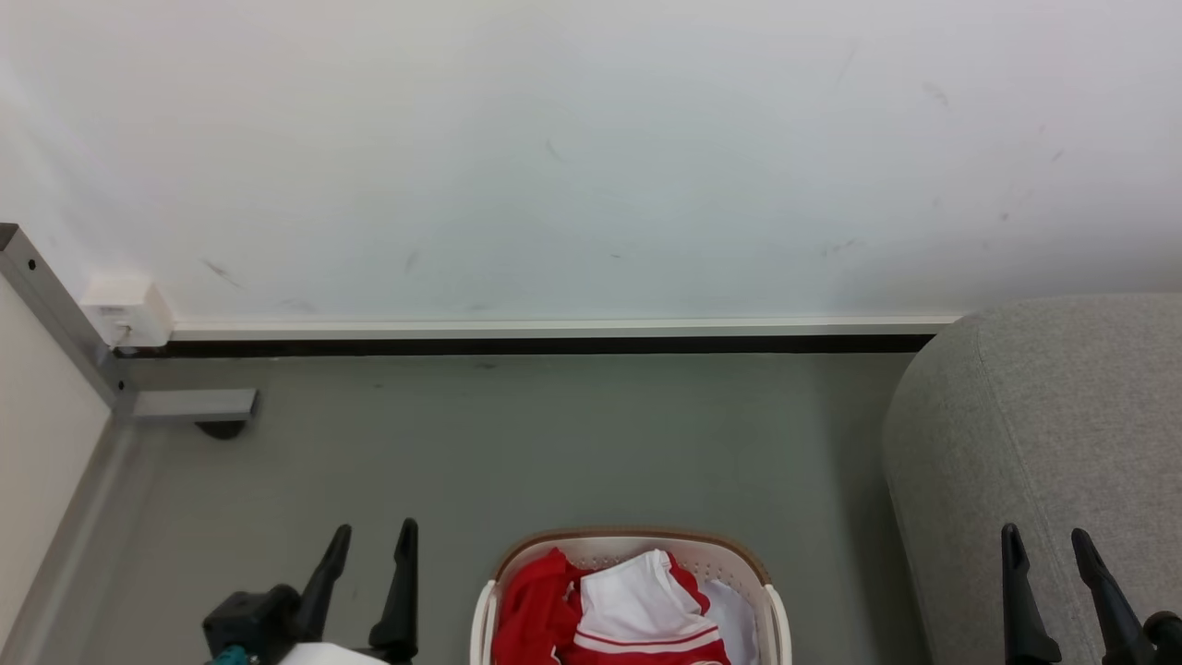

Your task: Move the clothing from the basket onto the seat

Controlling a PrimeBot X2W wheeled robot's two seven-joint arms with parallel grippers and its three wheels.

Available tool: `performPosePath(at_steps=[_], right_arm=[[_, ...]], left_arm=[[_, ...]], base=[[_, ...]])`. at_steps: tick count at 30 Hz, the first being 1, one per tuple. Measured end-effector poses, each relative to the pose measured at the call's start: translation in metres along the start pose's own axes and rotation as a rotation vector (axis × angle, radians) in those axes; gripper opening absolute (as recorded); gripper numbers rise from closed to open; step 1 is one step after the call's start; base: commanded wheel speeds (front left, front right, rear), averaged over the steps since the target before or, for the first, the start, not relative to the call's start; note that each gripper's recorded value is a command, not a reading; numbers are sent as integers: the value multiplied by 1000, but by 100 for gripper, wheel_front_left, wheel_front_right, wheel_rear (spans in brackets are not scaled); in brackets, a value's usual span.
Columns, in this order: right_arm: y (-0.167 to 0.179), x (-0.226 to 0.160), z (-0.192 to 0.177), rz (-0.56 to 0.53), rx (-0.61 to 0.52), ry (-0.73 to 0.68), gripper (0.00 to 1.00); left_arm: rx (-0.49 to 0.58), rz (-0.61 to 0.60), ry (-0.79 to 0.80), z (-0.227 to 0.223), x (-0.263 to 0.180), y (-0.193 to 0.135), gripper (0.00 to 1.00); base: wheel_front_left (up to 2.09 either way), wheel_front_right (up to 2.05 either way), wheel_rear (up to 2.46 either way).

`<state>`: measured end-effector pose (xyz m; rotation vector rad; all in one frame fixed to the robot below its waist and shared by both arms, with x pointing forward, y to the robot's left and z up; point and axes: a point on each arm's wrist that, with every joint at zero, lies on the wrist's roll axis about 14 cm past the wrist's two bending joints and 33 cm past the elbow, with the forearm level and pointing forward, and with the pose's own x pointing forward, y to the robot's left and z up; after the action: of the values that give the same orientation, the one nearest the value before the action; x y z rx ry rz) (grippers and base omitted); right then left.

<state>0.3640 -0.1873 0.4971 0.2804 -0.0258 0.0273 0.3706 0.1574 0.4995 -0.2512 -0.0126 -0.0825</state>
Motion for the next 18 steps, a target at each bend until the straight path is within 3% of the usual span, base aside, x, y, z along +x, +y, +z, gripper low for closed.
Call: performPosePath(at_steps=[18], right_arm=[[1, -2, -10, 7, -74, 15, 100]], left_arm=[[128, 1, 1, -5, -5, 5, 100]], base=[[0, 0, 0]])
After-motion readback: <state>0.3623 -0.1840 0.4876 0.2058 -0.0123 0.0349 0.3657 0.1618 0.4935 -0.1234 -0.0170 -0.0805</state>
